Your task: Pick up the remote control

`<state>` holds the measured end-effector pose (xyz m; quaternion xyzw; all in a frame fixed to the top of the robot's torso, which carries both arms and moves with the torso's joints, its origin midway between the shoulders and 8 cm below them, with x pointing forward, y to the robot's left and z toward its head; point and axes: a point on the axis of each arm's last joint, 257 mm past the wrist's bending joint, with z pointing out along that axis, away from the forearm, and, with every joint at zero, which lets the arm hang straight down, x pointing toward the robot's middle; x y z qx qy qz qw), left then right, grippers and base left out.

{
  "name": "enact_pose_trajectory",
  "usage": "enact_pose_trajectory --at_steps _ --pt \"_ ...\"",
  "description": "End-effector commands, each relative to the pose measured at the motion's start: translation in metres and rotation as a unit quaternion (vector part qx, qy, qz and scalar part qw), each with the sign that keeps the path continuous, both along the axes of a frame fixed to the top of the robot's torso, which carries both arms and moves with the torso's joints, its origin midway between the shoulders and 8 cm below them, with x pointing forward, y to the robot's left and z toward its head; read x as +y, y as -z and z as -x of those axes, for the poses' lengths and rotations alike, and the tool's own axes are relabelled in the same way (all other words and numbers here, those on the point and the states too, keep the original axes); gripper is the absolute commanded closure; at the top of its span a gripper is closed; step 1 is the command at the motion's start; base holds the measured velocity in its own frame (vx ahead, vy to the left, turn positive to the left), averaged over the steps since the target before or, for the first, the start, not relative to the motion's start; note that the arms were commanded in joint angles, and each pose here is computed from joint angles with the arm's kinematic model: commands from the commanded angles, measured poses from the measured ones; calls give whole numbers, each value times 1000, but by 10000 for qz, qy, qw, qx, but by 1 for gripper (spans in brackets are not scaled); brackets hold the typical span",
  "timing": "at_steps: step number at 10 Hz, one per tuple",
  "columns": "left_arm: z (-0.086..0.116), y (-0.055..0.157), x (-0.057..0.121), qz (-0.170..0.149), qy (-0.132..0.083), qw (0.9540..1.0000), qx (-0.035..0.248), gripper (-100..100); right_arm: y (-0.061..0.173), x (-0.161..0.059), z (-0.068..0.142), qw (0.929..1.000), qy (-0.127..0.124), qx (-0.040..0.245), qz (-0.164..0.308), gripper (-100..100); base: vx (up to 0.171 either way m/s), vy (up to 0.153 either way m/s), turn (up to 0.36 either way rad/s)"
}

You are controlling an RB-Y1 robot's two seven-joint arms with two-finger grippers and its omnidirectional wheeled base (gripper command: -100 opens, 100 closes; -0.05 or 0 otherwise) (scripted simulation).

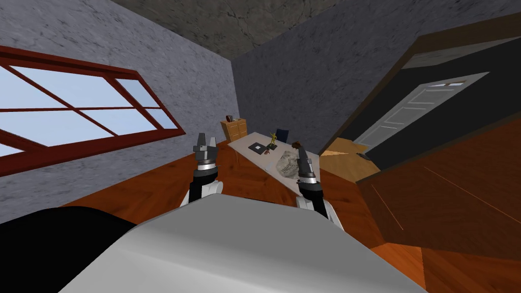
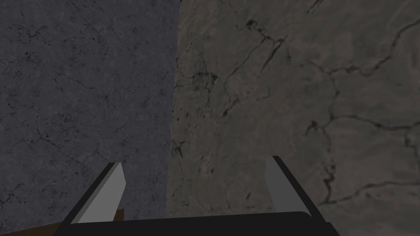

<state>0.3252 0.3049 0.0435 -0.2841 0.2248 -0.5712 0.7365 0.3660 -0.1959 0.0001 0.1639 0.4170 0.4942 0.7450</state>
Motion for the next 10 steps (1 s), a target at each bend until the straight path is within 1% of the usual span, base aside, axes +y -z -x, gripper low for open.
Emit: enact_pose_trajectory --at_steps 1,2,4,5,6,7,8,9,10 --pt "0 0 0 0 0 10000 0 0 13 21 -3 9992 -99 50 377 -100 -69 171 144" --pt "0 0 0 0 0 10000 0 0 13 21 -3 9991 -92 48 408 -100 -44 102 50" --pt "0 0 0 -1 0 10000 0 0 36 50 -6 9954 -212 169 918 -100 -93 102 166" --pt "0 0 0 0 0 10000 0 0 37 52 -6 9947 -198 161 996 -100 -65 91 59" --pt "0 0 0 -1 -1 10000 1 0 52 66 -7 9911 -261 243 1281 -100 -45 100 150" --pt "0 0 0 -1 0 10000 0 0 53 67 -7 9905 -252 237 1329 -100 -23 73 87" --pt "0 0 0 -1 -1 10000 1 0 71 81 -7 9853 -319 330 1643 -100 -6 80 200" --pt "0 0 0 -1 -1 10000 1 0 71 81 -7 9846 -311 324 1689 -100 -10 66 75" --pt "0 0 0 -1 -1 10000 1 0 92 94 -6 9777 -387 427 2020 -100 -18 84 207"
